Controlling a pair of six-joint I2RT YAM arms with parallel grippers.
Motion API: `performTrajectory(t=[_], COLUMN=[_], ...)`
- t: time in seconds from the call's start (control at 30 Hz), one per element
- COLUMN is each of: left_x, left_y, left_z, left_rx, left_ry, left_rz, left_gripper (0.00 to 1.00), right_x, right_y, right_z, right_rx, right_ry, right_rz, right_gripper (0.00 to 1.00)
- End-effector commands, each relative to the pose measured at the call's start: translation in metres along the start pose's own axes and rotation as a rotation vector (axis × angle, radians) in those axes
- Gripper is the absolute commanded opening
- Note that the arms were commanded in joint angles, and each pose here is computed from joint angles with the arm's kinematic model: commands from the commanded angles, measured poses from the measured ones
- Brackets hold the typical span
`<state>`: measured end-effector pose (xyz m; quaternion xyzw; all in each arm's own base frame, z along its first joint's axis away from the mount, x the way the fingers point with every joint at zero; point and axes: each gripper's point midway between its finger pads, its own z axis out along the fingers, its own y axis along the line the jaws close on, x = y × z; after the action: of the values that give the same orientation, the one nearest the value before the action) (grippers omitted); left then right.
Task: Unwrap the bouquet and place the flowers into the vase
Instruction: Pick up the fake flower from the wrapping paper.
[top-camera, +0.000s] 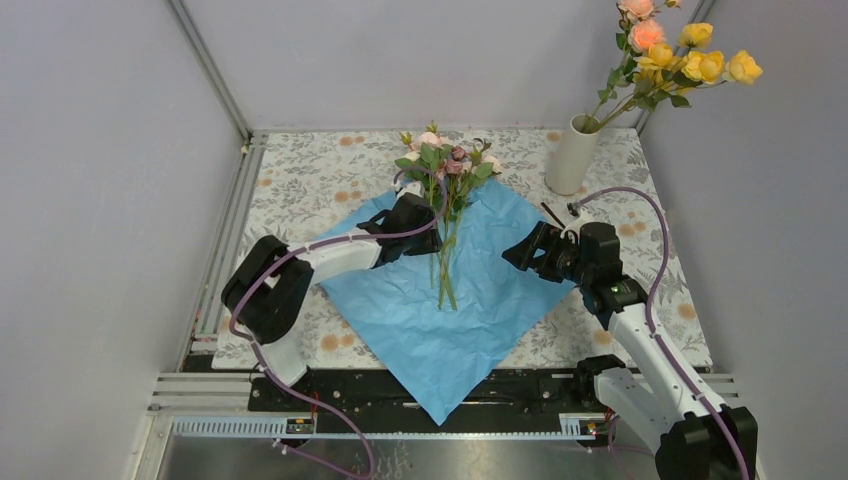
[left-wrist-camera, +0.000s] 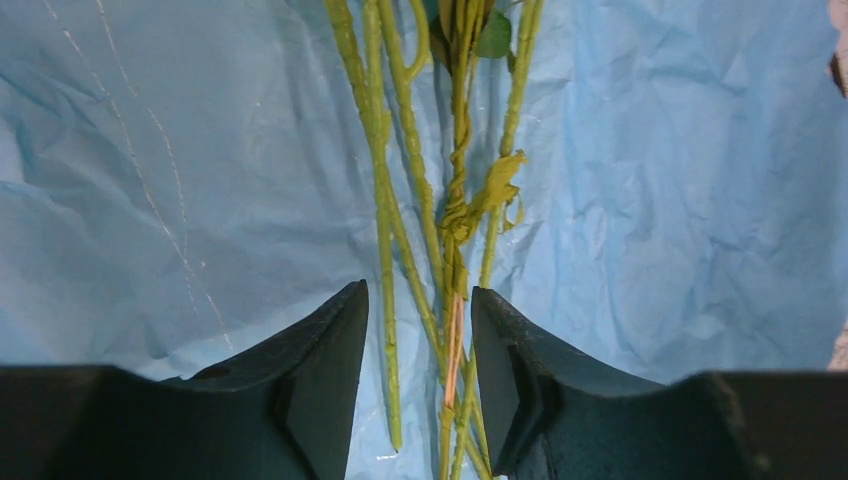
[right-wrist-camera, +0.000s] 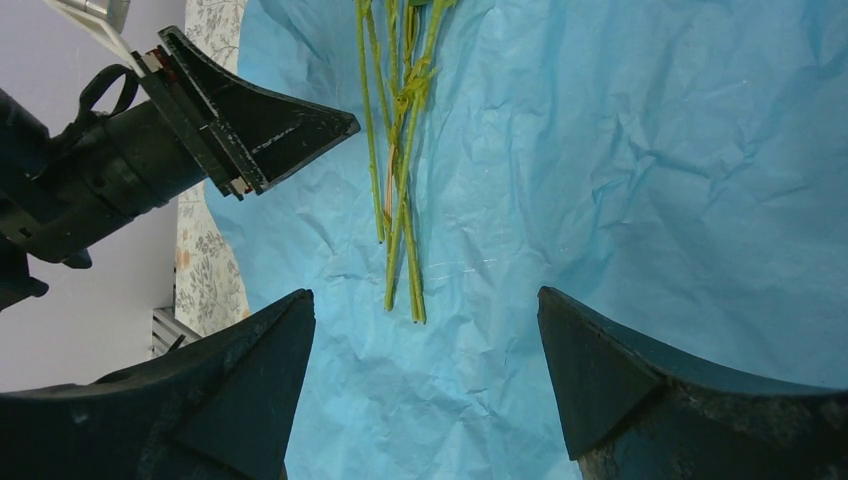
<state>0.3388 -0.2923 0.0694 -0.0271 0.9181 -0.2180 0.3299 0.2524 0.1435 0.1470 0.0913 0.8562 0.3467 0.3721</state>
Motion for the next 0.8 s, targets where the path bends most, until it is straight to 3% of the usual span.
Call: performTrajectory(t=[0.0, 0.77], left_x=[-0.021, -0.007], left_y=[-0.001, 0.006], left_z=[0.005, 0.026], left_rx=[-0.044, -0.083], left_ry=[-0.068, -0.017], left_rz=[0.025, 0.050], left_gripper=[0.46, 0.30], right_x=[0.001, 0.009], right_y=[0.001, -0.007], right_z=[0.000, 0.005], right_rx=[-0.002, 0.018], right_ry=[-0.005, 0.026], right_rz=[0.000, 0.017], right_gripper=[0.88, 0.88])
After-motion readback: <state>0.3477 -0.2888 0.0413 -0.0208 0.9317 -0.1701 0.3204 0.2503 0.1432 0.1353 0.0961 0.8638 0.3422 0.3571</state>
